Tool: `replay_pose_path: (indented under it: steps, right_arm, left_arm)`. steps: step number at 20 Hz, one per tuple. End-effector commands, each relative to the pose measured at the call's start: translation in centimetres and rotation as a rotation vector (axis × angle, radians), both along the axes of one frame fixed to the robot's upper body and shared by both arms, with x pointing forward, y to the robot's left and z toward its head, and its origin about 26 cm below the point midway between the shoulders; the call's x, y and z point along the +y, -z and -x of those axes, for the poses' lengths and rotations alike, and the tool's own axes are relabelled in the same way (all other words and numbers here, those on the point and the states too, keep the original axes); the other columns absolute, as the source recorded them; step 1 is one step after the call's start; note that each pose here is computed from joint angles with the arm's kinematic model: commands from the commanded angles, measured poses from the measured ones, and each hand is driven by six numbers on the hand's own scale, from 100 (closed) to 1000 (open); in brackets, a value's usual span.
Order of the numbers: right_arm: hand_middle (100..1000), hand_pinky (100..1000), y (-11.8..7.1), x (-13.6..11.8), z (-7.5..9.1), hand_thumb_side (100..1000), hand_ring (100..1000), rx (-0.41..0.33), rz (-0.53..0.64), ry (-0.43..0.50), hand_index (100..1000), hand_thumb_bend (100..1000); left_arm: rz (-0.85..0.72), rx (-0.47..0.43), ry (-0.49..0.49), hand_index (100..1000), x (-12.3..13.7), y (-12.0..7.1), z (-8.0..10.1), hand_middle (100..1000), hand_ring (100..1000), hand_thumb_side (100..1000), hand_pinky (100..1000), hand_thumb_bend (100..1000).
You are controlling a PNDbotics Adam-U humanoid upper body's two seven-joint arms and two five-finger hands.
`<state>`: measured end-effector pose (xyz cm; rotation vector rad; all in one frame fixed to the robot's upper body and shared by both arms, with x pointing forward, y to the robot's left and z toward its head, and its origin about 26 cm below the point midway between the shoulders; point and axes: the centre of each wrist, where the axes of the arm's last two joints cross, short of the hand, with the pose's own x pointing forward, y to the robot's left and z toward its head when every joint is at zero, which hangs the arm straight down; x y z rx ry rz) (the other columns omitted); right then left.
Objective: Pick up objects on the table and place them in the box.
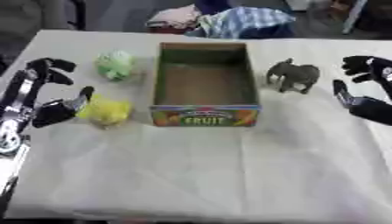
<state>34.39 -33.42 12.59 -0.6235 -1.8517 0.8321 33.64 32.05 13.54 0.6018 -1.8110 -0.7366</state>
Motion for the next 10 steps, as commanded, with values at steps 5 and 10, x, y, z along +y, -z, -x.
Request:
replay_pose_path:
  steps: [5, 10]
  right_arm:
    - [717, 709, -0.9, -0.4, -0.1, 382, 749, -0.013, 0.023, -0.007, 850, 181]
    - [716, 709, -0.9, -0.2, -0.1, 381, 749, -0.010, 0.026, -0.016, 850, 182]
  left_arm:
    - [-0.352, 0.079, 0.087, 772, 2.0, -4.4, -0.6, 726, 707, 100, 762, 505]
    - [-0.515, 0.202, 0.163, 790, 1.7, -5.3, -1.9, 750, 730, 100, 767, 530]
